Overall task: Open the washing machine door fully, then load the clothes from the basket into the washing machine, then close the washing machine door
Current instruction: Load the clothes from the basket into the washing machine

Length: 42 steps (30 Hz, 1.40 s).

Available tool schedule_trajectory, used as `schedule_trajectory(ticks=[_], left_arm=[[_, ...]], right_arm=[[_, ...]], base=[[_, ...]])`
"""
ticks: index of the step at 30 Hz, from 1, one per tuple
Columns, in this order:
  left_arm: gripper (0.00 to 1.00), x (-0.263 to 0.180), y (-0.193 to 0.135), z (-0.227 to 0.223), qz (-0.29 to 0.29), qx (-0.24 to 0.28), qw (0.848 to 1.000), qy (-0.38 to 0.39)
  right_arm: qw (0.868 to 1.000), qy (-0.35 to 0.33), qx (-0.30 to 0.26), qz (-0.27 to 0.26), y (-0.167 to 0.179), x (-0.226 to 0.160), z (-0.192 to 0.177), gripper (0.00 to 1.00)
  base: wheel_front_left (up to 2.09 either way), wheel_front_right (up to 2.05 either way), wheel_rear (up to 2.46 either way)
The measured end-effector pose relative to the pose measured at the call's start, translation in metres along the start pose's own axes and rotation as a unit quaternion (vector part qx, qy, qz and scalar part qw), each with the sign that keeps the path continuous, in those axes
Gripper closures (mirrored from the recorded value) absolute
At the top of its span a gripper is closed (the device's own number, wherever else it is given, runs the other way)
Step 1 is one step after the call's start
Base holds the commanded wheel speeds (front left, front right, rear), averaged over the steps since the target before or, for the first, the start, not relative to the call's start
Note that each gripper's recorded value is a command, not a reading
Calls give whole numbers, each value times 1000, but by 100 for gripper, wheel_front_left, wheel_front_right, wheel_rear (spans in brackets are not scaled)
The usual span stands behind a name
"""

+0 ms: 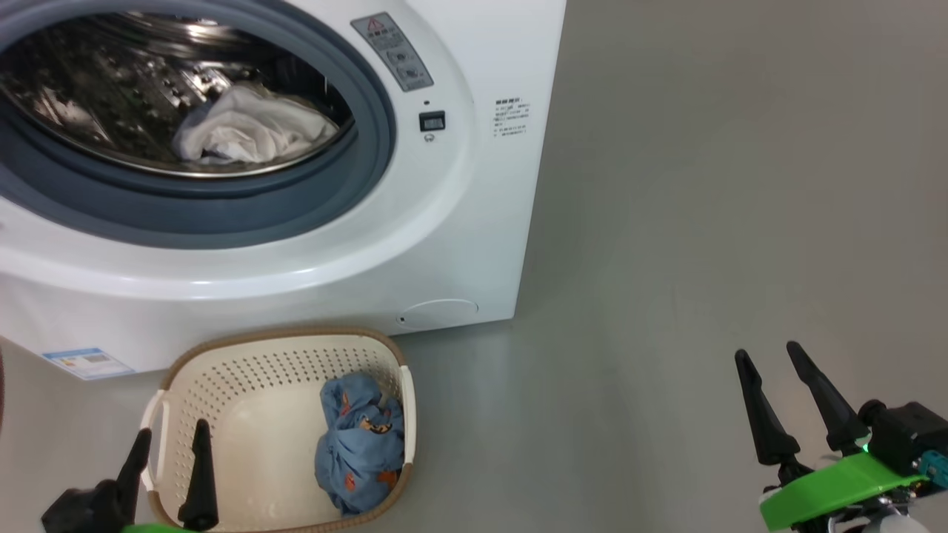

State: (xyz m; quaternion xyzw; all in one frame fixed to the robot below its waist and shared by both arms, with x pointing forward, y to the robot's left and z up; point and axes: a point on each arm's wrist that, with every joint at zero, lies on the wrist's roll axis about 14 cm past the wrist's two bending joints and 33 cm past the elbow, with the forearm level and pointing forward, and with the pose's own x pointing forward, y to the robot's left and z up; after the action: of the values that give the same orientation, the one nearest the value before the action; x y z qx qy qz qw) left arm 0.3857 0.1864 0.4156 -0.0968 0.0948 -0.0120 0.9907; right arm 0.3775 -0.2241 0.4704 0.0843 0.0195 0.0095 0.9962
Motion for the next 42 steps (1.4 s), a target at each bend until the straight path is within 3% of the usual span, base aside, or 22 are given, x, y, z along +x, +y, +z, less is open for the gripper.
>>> schedule_trajectory(ticks=[21, 42], left_arm=[[0, 50, -30, -88, -43, -31, 989, 137], [0, 79, -63, -188, -105, -30, 949, 296]], right_arm=[[1000, 10, 6, -1, 3, 46, -17, 0], [999, 45, 2, 4, 3, 89, -59, 0]], base=[[0, 0, 0], [0, 0, 0]])
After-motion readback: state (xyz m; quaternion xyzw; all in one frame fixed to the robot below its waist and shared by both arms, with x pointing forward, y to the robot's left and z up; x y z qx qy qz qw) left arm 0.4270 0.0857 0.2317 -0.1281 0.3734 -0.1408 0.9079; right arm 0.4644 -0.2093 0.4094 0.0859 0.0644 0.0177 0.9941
